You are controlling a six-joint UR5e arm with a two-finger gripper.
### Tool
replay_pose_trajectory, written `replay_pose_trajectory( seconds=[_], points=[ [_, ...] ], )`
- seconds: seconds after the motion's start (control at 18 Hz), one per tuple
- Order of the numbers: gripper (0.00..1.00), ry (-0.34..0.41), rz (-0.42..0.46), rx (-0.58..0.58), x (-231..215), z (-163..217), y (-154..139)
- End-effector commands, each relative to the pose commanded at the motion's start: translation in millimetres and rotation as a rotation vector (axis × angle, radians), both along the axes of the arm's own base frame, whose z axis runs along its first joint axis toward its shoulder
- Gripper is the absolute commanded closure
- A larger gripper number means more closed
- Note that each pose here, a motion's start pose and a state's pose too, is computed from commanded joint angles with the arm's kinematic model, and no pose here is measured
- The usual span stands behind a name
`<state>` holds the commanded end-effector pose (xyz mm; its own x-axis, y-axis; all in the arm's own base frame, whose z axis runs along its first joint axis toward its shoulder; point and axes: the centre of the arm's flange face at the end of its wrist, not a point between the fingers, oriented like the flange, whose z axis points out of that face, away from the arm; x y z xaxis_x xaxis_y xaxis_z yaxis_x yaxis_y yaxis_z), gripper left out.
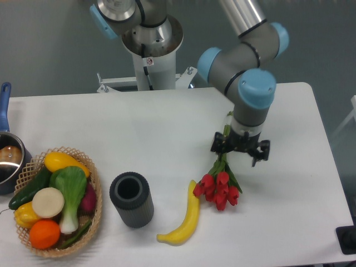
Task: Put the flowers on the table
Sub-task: 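Open the gripper to release the tulips and lift away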
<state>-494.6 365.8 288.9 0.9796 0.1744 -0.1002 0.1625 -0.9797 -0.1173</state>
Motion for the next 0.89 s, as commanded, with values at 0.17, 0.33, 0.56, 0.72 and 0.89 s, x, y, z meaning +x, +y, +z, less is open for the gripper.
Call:
replay_pose_trajectory(
  seconds=[0.17, 0.33, 0.56, 0.72, 0.89],
  points=[
    [0.0, 0.016, -0.07, -0.014, -20.6, 2.1, -27.4],
    [0.0, 0.028, -0.182, -0.04, -40.2, 4.9, -58.1],
    [0.0, 0.041, -0.288, -0.067, -56.7, 6.0, -87.7],
    [0.0, 0.044, -0.309, -0.071, -59.4, 7.2, -96.4],
    [0.0, 0.041, -0.311, -0.069, -58.1, 5.8, -95.6]
  ],
)
